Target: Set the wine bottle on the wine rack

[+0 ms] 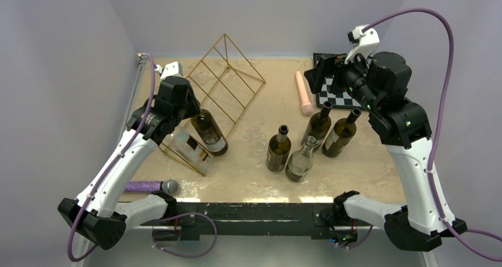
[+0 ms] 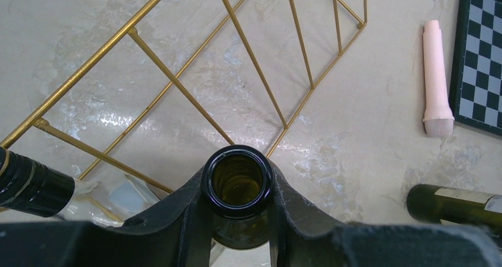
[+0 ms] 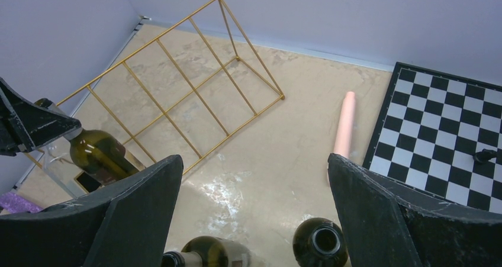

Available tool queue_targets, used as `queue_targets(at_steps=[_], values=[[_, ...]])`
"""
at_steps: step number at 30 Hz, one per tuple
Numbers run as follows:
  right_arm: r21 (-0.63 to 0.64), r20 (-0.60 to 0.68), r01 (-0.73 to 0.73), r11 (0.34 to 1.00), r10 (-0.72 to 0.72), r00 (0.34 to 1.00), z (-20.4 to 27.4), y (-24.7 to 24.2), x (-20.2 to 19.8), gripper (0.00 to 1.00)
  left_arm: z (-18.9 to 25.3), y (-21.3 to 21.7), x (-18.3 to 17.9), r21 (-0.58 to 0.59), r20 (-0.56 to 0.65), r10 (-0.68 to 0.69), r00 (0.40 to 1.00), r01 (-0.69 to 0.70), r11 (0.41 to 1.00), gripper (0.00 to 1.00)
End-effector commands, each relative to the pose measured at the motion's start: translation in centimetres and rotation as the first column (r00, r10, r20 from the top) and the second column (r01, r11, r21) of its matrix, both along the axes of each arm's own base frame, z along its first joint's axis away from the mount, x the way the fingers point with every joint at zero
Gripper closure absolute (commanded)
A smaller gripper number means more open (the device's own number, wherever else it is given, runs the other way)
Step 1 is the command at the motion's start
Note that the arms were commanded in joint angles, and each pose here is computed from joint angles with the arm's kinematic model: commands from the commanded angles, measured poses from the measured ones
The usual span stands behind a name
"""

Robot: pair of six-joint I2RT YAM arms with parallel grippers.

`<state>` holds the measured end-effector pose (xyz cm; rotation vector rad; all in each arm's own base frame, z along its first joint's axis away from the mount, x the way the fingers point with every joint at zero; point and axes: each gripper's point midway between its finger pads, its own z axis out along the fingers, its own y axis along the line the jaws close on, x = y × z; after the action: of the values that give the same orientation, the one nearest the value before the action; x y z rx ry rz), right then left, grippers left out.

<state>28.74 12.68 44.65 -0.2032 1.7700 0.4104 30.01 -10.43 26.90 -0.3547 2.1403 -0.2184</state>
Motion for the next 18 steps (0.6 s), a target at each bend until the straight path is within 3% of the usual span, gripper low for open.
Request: queue_targets(at_steps=[1,18], values=[[0.008,0.033,0.007,1.000,-0.007,0.999,1.0,-0.2,-0.4,0.03,4.4,-0.1,2.0,-0.125,0.174,0.072,0.982,-0.050,0.991,1.00],[0.007,0.039,0.007,1.000,-0.008,0.999,1.2,-0.3,-0.4,0.03,1.7,1.0,2.7,-0.094,0.113,0.116,0.987,-0.105,0.990,1.00]])
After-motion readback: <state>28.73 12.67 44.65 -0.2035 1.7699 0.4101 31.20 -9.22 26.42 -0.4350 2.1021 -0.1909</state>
